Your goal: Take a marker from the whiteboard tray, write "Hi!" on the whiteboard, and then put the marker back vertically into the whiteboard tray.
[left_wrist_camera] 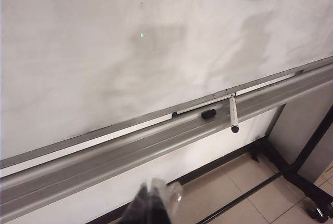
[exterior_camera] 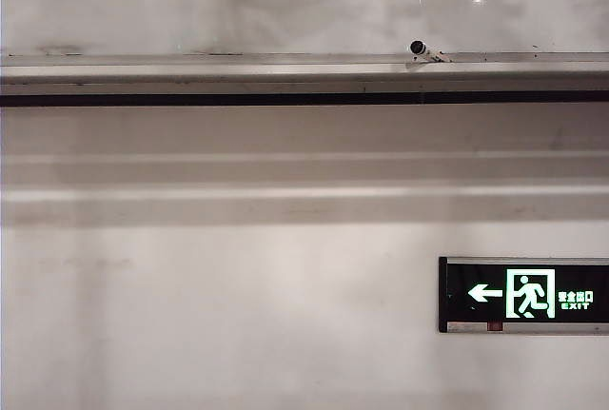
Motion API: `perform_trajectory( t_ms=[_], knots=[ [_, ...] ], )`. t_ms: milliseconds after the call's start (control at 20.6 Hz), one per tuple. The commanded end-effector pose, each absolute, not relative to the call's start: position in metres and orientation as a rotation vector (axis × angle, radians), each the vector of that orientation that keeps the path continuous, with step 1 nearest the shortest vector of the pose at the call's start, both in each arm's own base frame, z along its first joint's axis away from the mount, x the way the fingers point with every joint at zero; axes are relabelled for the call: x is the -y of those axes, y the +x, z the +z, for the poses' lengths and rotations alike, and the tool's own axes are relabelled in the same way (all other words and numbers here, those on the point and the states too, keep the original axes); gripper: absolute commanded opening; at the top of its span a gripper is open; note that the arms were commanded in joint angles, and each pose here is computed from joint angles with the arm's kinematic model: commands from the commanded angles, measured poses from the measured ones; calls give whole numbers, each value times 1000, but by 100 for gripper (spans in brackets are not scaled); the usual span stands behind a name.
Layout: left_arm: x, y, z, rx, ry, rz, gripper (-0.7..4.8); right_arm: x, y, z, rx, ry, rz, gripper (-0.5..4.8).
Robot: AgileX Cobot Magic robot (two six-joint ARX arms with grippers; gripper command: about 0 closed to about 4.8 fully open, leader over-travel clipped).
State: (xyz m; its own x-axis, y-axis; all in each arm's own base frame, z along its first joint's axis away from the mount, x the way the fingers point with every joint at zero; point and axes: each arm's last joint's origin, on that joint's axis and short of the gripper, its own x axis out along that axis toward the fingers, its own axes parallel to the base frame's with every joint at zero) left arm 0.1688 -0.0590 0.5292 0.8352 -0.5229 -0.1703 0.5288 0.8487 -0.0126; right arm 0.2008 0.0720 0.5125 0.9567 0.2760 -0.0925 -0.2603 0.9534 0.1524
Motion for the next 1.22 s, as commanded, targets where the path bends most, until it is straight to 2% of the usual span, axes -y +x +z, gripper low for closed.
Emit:
perform_trajectory(
  t_ms=[49, 97, 146, 195, 292, 340, 389, 535, 827, 1070, 1216],
  knots=[
    [59, 167, 532, -147, 41, -575, -6, -83, 221, 499, -217, 223, 376, 5],
    [60, 167, 532, -146, 39, -595, -6, -87, 229, 494, -251, 233, 413, 90],
    [60, 167, 532, -146, 38, -613, -6, -91, 236, 490, -272, 232, 444, 205],
    [60, 166, 532, -146, 36, -616, -6, -94, 244, 484, -291, 231, 451, 298],
    [60, 166, 532, -147, 30, -615, -6, -100, 260, 473, -344, 262, 433, 382],
    [60, 166, 533, -148, 24, -615, -6, -103, 269, 466, -368, 271, 405, 453],
    [60, 166, 533, -144, 23, -615, -6, -105, 276, 461, -384, 264, 378, 479],
    [60, 166, 534, -133, 22, -621, -6, -110, 290, 447, -363, 242, 268, 479],
    [61, 166, 536, -112, 21, -639, -6, -156, 294, 412, -119, 187, 161, 479],
    [61, 166, 536, -116, 9, -659, -6, -170, 291, 376, 33, 253, -6, 479],
    [62, 165, 536, -116, 7, -690, -6, -173, 297, 356, 35, 253, -22, 479]
  ],
)
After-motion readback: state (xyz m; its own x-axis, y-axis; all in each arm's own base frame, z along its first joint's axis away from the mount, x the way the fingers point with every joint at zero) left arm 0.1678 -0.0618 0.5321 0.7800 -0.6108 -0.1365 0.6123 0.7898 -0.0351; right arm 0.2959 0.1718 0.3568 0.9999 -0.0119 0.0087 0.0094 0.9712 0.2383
